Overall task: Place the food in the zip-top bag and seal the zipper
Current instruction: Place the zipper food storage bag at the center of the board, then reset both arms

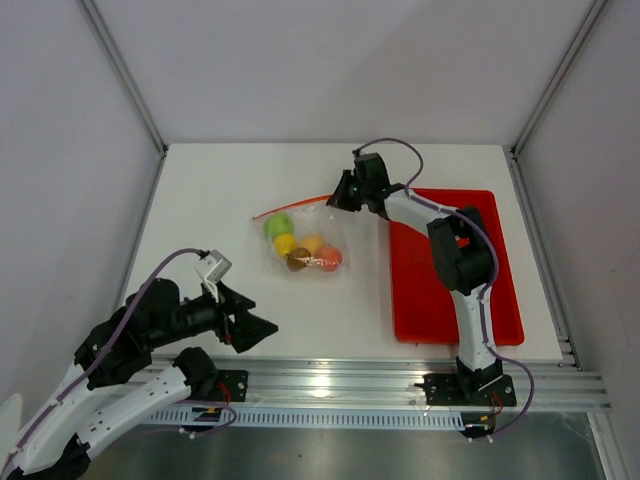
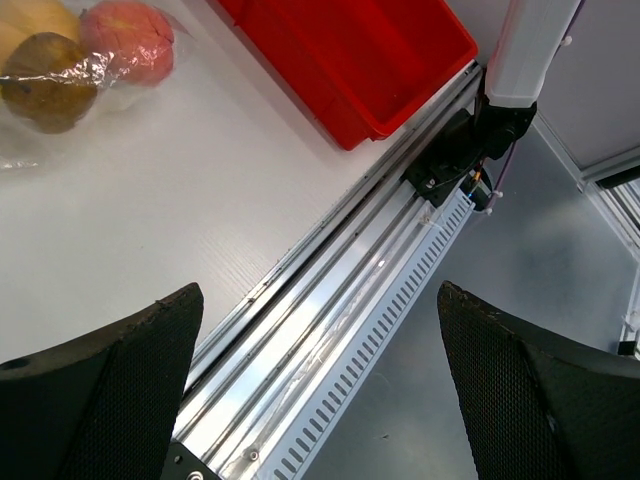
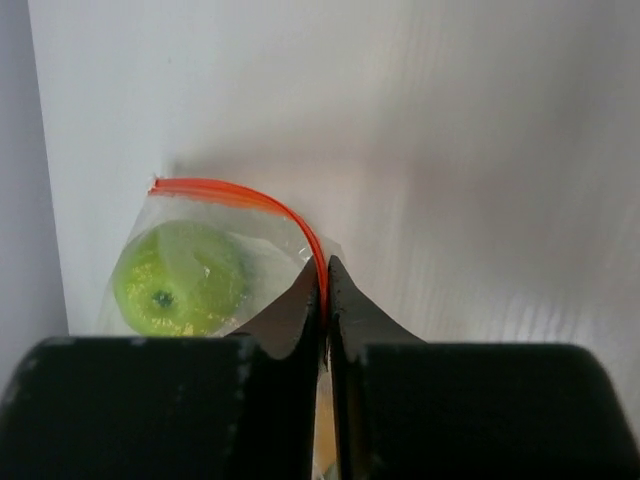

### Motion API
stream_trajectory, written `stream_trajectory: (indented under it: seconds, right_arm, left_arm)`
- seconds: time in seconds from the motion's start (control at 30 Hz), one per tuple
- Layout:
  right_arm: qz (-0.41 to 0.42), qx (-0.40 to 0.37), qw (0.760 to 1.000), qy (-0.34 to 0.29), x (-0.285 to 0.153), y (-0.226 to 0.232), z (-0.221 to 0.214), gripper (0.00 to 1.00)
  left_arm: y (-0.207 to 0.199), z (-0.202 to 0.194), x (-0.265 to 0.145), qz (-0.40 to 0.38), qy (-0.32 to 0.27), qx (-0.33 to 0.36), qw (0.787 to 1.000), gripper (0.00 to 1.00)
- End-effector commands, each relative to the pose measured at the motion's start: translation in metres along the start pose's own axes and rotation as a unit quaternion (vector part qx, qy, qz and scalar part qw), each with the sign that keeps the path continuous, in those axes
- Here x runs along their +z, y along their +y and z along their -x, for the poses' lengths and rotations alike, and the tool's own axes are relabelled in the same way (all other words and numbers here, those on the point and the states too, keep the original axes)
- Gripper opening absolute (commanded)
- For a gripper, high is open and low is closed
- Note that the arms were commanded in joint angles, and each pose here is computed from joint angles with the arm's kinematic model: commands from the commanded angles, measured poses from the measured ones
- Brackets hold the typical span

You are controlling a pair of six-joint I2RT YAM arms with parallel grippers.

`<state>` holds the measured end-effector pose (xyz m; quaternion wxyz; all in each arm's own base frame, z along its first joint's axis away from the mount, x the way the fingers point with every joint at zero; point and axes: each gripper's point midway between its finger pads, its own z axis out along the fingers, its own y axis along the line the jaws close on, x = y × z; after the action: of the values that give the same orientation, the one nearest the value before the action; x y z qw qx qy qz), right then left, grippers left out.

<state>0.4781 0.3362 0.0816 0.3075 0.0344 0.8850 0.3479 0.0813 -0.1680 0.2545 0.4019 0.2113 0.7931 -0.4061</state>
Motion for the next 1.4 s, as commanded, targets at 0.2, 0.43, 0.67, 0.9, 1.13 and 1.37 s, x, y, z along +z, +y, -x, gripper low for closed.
stream_trajectory:
  seconds: [0.2,0.43,0.67,0.9,1.13,1.37]
  right_arm:
    - [-0.038,-0.063,0.997,-0.030,-0.017,-0.012,0.036,0.60]
    - [-0.055,-0.124,0.989,-0.053,-0.057,0.016,0.047,0.85]
    - [-0.062,-0.189,0.973,-0.115,-0.139,0.065,0.052,0.91]
    - [-0.091,-0.214,0.966,-0.112,-0.197,0.060,0.006,0.99]
    - [-0.131,-0.196,0.964,-0.121,-0.255,0.027,-0.053,0.99]
    - [-0.171,-0.127,0.964,-0.161,-0.321,-0.020,-0.085,0.99]
  left_arm:
    - [-0.009,0.004,0.007,-0.025,-0.013,-0.023,0.999,1.00]
    - [-0.007,0.003,0.013,-0.027,-0.021,-0.032,0.999,1.00]
    - [-0.011,0.001,0.017,-0.042,-0.021,-0.055,0.997,0.99]
    - [0.000,0.010,0.016,-0.009,-0.045,-0.052,0.998,0.99]
    - [0.006,0.026,0.032,0.006,-0.069,-0.040,0.997,0.99]
    - [0.004,0.058,0.052,-0.008,-0.118,-0.037,0.992,0.99]
